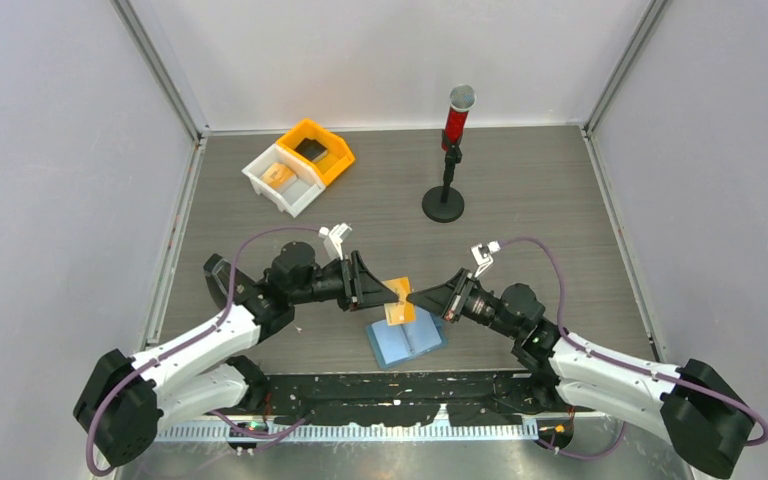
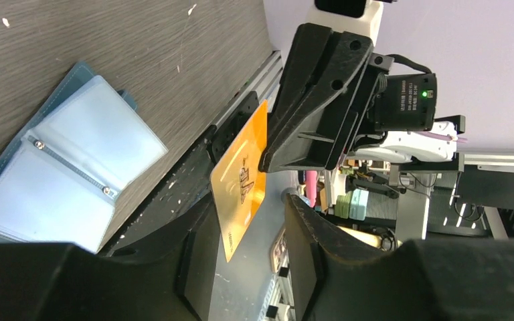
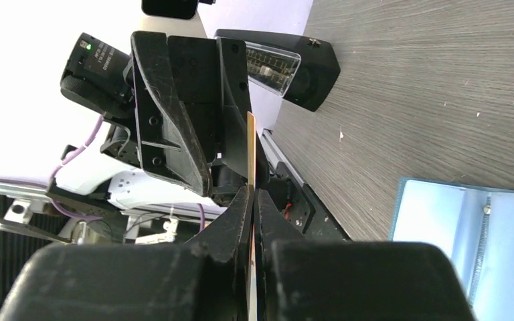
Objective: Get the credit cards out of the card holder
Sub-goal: Place the credit card in the storage box, then reset both arms
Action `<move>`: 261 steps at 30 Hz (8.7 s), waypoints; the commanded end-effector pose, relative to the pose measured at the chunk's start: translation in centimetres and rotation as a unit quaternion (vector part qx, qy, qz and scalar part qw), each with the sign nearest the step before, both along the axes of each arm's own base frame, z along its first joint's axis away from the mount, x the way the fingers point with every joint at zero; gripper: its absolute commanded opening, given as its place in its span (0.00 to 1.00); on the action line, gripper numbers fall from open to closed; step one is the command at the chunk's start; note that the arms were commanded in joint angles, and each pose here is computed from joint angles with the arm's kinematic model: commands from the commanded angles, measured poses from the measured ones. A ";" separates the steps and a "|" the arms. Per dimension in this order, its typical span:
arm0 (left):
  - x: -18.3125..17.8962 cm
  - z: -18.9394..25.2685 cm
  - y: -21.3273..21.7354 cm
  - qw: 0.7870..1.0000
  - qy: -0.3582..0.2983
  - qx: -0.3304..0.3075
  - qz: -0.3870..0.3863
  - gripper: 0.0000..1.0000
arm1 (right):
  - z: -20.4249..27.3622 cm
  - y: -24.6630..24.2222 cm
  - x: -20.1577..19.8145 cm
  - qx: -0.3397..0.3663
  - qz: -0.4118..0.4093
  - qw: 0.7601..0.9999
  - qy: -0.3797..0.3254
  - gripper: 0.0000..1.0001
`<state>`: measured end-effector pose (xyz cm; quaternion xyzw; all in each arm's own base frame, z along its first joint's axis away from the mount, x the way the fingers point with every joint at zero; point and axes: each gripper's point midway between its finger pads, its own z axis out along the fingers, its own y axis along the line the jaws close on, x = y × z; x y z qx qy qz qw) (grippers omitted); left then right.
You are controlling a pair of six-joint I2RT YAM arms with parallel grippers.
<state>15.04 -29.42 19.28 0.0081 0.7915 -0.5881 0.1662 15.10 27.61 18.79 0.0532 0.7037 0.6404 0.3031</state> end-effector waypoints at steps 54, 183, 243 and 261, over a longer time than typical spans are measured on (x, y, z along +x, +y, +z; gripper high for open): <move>-3.5 2.3 -0.5 0.985 -0.062 -0.035 -0.154 0.11 | 3.3 0.6 -3.1 -0.038 0.258 0.948 -0.182 0.06; 33.8 1.6 30.0 0.926 0.086 0.237 0.280 0.00 | 2.8 -2.1 2.6 -0.151 0.036 0.984 -0.082 0.97; 40.4 -1.0 33.6 0.902 0.070 0.258 0.340 0.30 | 1.2 -1.0 5.8 -0.228 0.041 0.972 -0.047 0.97; 25.6 6.2 18.9 0.951 0.012 0.261 0.164 0.36 | -2.6 -0.7 3.9 -0.320 0.054 0.946 -0.011 0.87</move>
